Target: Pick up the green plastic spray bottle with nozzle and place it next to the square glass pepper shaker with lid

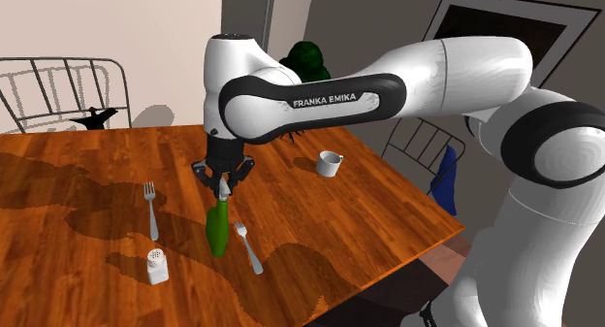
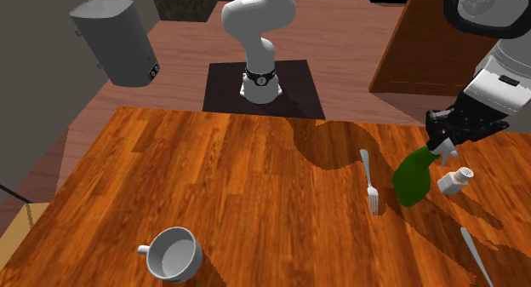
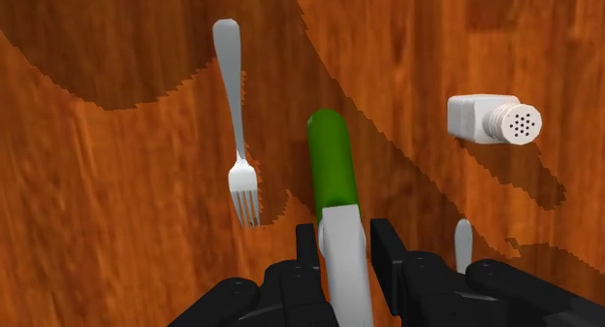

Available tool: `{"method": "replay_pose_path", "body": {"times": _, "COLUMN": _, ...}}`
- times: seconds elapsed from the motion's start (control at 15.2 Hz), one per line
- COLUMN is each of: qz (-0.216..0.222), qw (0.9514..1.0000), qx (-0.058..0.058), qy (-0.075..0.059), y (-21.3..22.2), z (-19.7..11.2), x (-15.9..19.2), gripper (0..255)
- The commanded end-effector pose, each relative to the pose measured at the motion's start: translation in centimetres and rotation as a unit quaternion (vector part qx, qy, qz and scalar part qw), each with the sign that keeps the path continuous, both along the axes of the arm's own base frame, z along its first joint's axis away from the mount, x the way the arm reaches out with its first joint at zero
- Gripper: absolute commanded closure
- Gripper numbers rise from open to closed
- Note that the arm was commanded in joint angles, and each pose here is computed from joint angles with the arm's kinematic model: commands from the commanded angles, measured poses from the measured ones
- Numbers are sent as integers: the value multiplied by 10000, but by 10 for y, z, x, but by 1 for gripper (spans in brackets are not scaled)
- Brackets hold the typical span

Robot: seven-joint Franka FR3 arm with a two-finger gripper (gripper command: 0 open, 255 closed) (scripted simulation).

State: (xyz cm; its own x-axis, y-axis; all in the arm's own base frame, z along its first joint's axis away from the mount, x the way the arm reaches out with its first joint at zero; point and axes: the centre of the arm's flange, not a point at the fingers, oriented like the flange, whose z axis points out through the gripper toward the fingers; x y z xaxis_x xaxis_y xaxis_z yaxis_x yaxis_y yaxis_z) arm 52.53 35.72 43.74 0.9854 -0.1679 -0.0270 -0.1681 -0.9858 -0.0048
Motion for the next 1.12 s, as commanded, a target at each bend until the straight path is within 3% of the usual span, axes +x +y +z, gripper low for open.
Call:
{"method": "replay_pose_path", "body": {"times": 0.0, "qz": 0, "qw": 10000, "qx": 2, "qy": -4, "y": 0, "z": -2, "x": 0, "gripper": 255}}
{"method": "replay_pose_path", "body": {"times": 0.4, "qz": 0, "qw": 10000, "qx": 2, "qy": -4, "y": 0, "z": -2, "x": 0, "gripper": 255}}
{"method": "replay_pose_path", "body": {"times": 0.46, "qz": 0, "qw": 10000, "qx": 2, "qy": -4, "y": 0, "z": -2, "x": 0, "gripper": 0}}
{"method": "replay_pose_path", "body": {"times": 0.79, "qz": 0, "qw": 10000, "qx": 2, "qy": -4, "y": 0, "z": -2, "x": 0, "gripper": 0}}
{"method": "replay_pose_path", "body": {"times": 1.06, "qz": 0, "qw": 10000, "qx": 2, "qy": -4, "y": 0, "z": 48, "x": 1, "gripper": 0}}
